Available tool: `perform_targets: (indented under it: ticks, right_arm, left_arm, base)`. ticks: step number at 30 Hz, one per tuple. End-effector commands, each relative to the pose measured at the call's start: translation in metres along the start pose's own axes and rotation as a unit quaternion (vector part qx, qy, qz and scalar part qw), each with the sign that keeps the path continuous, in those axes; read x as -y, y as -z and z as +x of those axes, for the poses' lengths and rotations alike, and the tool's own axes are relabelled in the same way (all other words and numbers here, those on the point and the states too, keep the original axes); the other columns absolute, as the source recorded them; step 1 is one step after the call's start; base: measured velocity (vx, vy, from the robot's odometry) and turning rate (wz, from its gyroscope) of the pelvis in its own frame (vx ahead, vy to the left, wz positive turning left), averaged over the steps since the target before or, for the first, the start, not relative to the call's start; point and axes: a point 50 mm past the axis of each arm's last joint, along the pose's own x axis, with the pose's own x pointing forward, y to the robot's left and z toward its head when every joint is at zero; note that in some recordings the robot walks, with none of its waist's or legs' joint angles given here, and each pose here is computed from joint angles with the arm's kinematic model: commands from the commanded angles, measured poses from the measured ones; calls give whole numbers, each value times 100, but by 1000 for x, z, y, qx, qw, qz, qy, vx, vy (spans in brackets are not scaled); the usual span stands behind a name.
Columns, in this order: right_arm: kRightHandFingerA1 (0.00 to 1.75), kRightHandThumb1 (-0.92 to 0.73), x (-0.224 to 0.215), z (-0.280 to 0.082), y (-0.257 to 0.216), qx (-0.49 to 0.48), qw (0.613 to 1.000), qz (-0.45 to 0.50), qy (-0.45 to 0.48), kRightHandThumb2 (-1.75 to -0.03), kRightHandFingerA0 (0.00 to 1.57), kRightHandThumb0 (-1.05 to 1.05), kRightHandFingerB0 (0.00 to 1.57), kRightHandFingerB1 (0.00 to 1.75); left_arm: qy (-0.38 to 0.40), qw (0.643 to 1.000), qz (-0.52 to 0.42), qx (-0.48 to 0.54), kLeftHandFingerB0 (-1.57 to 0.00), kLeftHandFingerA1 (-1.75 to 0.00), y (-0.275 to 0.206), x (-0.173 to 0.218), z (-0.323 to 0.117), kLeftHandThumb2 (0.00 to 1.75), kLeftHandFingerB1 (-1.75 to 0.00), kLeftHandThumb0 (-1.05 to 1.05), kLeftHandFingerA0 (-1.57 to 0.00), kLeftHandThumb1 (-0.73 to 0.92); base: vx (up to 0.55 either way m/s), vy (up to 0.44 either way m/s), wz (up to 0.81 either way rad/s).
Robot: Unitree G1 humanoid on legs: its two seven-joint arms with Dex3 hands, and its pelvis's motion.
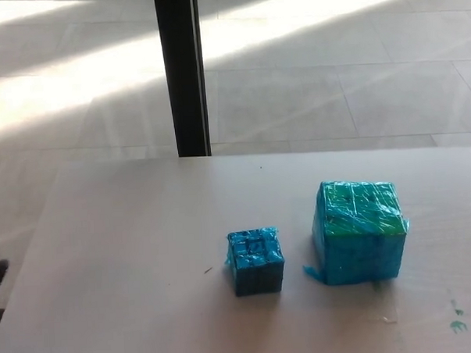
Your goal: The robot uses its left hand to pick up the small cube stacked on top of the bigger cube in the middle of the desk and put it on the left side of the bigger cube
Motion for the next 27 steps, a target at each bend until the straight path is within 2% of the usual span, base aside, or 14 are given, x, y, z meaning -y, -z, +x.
perform_targets:
  ticks: [1,2,12,13,14,15,16,18,19,21,22,23,24,27]
  right_arm:
    - [53,-68,11,-6,10,-18,1000,-12,13,-60,53,-46,43,36]
    - [62,-55,11,-6,11,-12,1000,-17,14,-89,50,-50,36,51]
    - [64,-53,8,-5,13,-15,1000,-9,12,-89,50,-51,37,52]
    - [53,-67,7,-5,13,-17,1000,-7,10,-60,53,-46,43,36]
    - [53,-67,8,-5,13,-17,1000,-6,10,-60,53,-46,43,36]
    - [64,-54,9,-6,11,-9,1000,-3,10,-89,50,-50,37,52]
    - [53,-68,9,-5,10,-4,1000,0,13,-60,55,-48,44,37]
    - [54,-68,9,-4,7,-6,1000,1,15,-60,55,-46,45,36]
    - [63,-54,9,-3,7,-5,1000,-2,16,-89,51,-52,37,51]
    - [64,-54,7,-3,7,-5,1000,1,14,-90,50,-53,37,51]
    - [54,-68,8,-4,5,2,1000,-3,12,-61,52,-48,43,36]
    - [55,-69,8,-4,6,0,1000,-3,13,-60,54,-48,44,36]
    - [65,-55,8,-4,6,0,1000,-5,11,-91,50,-52,36,52]
    - [63,-55,7,-3,7,-3,1000,-5,13,-90,51,-51,37,52]
  left_arm:
    - [-108,987,-83,-88,0,-17,78,-42,-28,103,0,-101,0,63]
    - [-107,984,-87,-109,0,-14,87,-44,-32,105,0,-102,0,64]
    - [-78,939,-250,-221,0,-13,152,-8,-69,99,0,-101,0,69]
    - [-70,937,-248,-237,0,-13,156,-1,-72,100,0,-101,0,69]
    - [-64,935,-250,-245,0,-13,159,4,-74,100,0,-101,0,69]
    - [5,938,-216,-272,0,-15,164,21,-79,106,0,-105,0,75]
    - [35,936,-212,-280,0,-17,164,27,-79,106,0,-105,0,76]
    - [58,933,-218,-280,0,-18,163,30,-78,105,0,-105,0,75]
    - [63,933,-220,-277,0,-18,163,31,-78,106,0,-105,0,75]
    - [70,931,-234,-271,0,-18,162,32,-78,104,0,-105,0,74]
    - [75,932,-228,-272,0,-19,162,34,-78,104,0,-105,0,74]
    - [79,933,-220,-272,0,-22,163,34,-79,106,-4,-105,0,75]
    - [89,938,-202,-268,0,-30,164,34,-80,109,-17,-93,0,71]
    - [90,930,-228,-272,0,-24,165,33,-81,107,-12,-100,0,72]
  base:
    - [0,0,0]
    - [0,0,0]
    - [0,0,1]
    - [0,0,0]
    - [0,0,0]
    - [0,0,0]
    - [0,0,0]
    - [0,0,0]
    - [0,0,0]
    - [0,0,0]
    - [0,0,0]
    - [0,0,0]
    - [0,0,0]
    - [0,0,0]
